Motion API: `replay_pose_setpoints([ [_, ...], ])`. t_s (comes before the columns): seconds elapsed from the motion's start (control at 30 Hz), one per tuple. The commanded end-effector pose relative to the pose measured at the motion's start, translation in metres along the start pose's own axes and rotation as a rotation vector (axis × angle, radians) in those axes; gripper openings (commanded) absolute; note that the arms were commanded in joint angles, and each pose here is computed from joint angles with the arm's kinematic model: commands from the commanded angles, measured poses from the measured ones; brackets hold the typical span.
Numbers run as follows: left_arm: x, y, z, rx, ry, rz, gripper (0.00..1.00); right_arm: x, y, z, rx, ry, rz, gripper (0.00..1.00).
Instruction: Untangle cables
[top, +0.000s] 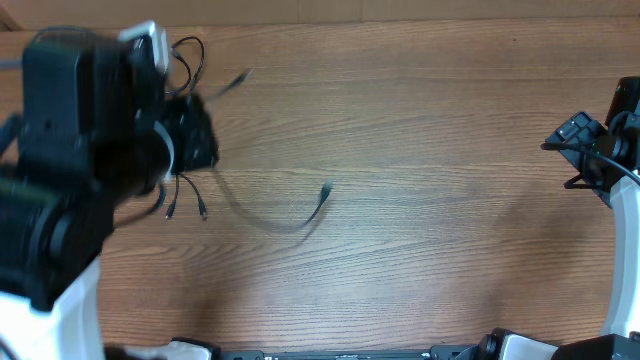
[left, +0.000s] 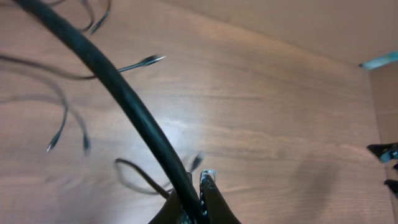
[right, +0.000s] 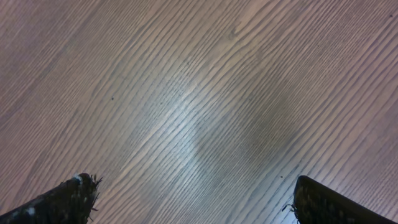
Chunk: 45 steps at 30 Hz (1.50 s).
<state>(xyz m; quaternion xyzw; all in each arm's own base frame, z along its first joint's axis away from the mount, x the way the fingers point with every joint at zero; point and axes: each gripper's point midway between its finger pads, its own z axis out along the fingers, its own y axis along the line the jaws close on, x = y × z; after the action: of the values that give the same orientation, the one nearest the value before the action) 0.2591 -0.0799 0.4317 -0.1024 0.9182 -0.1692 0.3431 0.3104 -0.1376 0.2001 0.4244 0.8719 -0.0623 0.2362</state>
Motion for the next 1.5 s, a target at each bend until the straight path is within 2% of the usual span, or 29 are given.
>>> replay_pose_setpoints([
  [0.0, 0.018, 0.016, -0.005, -0.048, 0.012, -0.063, 0.04, -0.012, 0.001, -0.008, -0.008, -0.037, 0.009, 1.0],
  [0.33, 0.07, 0.001, 0.013, 0.081, 0.25, -0.091, 0.04, -0.012, 0.001, -0.008, -0.008, -0.037, 0.009, 1.0],
  [0.6, 0.079, 0.008, 0.025, 0.034, 0.294, -0.185, 0.04, -0.012, 0.001, -0.008, -0.008, -0.037, 0.009, 1.0],
  [0.77, 0.07, 0.026, 0.027, -0.079, 0.228, -0.297, 0.04, -0.012, 0.001, -0.008, -0.008, -0.037, 0.009, 1.0],
  [1.07, 0.056, 0.065, 0.032, -0.29, 0.103, -0.346, 0.04, -0.012, 0.001, -0.008, -0.008, -0.037, 0.009, 1.0],
  [1.47, 0.064, 0.13, 0.05, -0.523, 0.106, -0.559, 0.04, -0.012, 0.001, -0.008, -0.008, -0.037, 0.009, 1.0],
])
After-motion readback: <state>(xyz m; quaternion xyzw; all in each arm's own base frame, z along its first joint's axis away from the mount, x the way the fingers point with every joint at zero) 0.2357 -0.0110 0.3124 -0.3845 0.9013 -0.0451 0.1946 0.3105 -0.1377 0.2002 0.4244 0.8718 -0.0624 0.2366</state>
